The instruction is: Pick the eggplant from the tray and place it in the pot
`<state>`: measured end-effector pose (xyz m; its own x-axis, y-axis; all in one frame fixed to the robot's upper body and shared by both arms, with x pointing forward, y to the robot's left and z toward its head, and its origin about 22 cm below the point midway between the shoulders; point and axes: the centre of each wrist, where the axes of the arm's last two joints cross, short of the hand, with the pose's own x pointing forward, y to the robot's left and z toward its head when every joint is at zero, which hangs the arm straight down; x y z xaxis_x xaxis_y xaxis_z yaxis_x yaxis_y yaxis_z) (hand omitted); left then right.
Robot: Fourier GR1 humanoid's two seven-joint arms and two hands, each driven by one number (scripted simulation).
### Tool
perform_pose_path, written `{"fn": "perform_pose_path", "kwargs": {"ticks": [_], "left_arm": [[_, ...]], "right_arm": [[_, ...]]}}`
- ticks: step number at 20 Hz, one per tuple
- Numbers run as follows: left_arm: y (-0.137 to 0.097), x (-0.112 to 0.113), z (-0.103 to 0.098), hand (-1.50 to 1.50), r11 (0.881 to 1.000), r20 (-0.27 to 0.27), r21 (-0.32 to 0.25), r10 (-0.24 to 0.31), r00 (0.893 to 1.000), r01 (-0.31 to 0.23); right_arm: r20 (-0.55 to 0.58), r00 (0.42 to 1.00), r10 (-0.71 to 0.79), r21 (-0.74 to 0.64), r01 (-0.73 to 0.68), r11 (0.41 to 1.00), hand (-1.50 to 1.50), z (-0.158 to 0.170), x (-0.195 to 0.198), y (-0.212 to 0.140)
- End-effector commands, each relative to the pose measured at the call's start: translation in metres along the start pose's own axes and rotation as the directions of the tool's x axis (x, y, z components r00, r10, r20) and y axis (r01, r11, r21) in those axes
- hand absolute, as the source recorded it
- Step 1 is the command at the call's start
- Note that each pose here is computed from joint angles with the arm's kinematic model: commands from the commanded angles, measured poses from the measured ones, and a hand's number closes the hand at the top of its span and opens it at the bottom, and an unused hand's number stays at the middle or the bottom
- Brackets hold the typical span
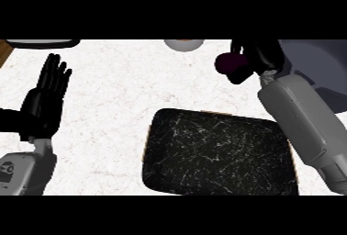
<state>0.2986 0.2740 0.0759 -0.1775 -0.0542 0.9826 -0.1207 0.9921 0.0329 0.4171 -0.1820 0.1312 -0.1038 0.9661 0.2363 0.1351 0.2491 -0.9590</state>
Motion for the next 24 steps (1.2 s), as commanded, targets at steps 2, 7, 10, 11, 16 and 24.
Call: {"fn": "perform_pose_path", "kwargs": {"ticks": [2, 7, 10, 11, 16, 24], "left_arm": [[-0.009, 0.0, 0.0, 0.0, 0.999, 0.007, -0.047, 0.005, 1.0, -0.005], [-0.009, 0.012, -0.009, 0.0, 0.999, 0.009, -0.042, 0.02, 1.0, -0.019], [-0.019, 0.002, -0.005, 0.0, 0.999, 0.021, -0.034, 0.004, 1.0, -0.004], [-0.013, 0.0, -0.005, 0.0, 0.999, -0.004, -0.039, 0.015, 1.0, -0.015], [-0.014, 0.008, -0.01, 0.0, 0.999, 0.0, -0.029, 0.016, 1.0, -0.016], [0.005, 0.009, 0.006, 0.0, 1.0, 0.021, -0.012, 0.004, 1.0, -0.004]], "right_arm": [[-0.374, 0.926, -0.054, -0.319, -0.074, 0.945, 1.5, -0.025, 0.012, -0.035], [-0.556, 0.826, -0.093, -0.473, -0.223, 0.853, 1.5, -0.038, 0.042, -0.042], [-0.655, 0.753, -0.063, -0.442, -0.314, 0.84, 1.5, -0.046, 0.04, -0.052], [-0.664, 0.745, -0.065, -0.441, -0.32, 0.839, 1.5, -0.046, 0.054, -0.049], [-0.734, 0.679, -0.009, -0.347, -0.365, 0.864, 1.5, -0.045, -0.017, -0.052], [-0.736, 0.673, -0.077, -0.395, -0.335, 0.855, 1.5, -0.006, -0.115, -0.069]]}}
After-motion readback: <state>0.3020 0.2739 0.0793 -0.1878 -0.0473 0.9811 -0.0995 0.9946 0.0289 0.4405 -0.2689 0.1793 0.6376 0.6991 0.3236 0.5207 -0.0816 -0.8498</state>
